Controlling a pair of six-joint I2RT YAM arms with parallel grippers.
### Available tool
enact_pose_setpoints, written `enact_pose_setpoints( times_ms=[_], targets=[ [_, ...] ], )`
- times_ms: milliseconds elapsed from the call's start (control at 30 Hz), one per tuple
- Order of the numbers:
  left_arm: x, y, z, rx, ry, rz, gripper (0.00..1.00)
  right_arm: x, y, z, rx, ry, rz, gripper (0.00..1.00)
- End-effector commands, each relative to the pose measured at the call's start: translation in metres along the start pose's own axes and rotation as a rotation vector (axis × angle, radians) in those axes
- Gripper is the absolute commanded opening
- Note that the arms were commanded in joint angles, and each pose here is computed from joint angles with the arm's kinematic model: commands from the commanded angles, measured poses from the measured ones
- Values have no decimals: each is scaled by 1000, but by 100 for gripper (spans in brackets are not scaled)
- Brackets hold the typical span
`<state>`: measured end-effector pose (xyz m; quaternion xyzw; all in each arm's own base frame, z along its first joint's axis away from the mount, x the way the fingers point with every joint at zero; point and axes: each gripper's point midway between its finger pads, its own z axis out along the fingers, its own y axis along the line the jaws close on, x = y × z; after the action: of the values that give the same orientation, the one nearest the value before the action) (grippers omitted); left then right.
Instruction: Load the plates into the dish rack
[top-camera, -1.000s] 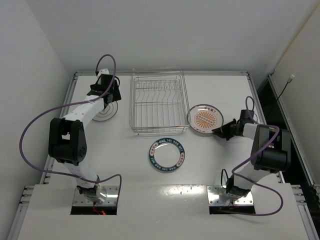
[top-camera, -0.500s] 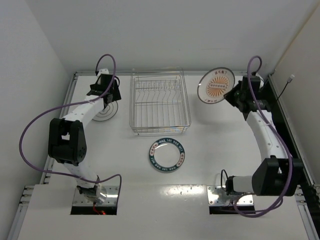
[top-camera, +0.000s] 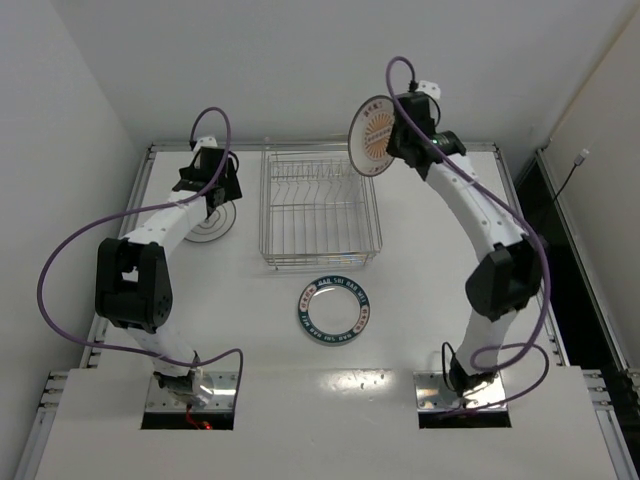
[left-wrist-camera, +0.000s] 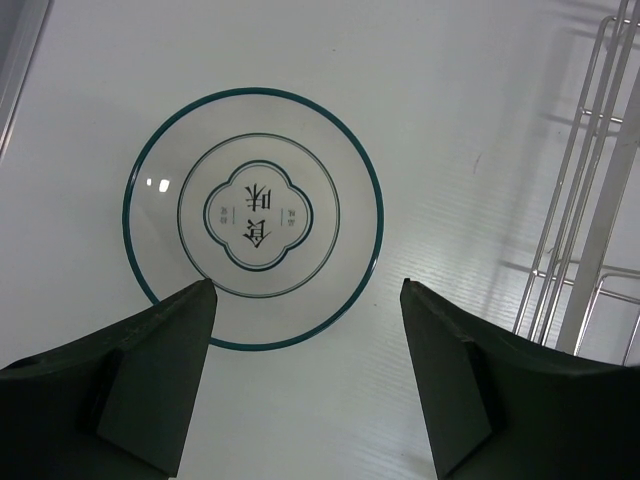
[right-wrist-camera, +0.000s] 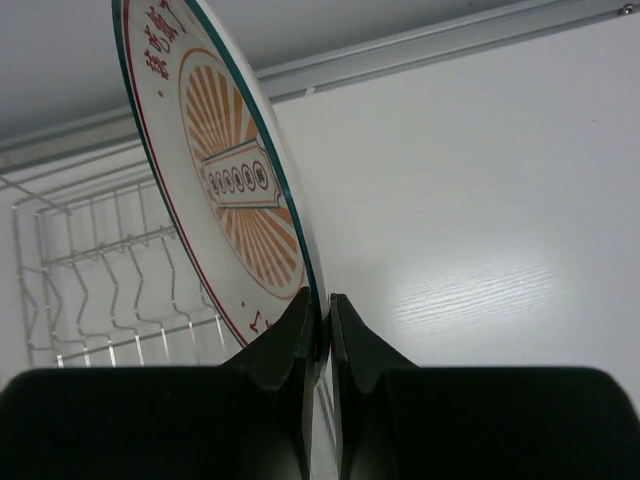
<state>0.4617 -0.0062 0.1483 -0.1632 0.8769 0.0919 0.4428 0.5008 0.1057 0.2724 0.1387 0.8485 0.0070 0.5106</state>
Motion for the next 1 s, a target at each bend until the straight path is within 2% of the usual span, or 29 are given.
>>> enact_pose_setpoints(
  times_ms=[0, 67, 433, 833, 967],
  targets=[
    [-23, -1, -11, 20, -66, -28, 72, -2, 0, 15, 117, -12, -97, 0],
    [-23, -1, -11, 20, -66, -28, 72, -7, 6, 18, 150, -36, -117, 0],
    [-23, -1, -11, 20, -66, -28, 72, 38, 23, 34, 264, -8, -261, 0],
    [-20, -2, -8, 18, -58, -24, 72, 72, 60, 41, 230, 24, -334, 0],
    [-20, -2, -8, 18, -58, -24, 72, 81, 71, 39, 177, 55, -342, 13]
  ],
)
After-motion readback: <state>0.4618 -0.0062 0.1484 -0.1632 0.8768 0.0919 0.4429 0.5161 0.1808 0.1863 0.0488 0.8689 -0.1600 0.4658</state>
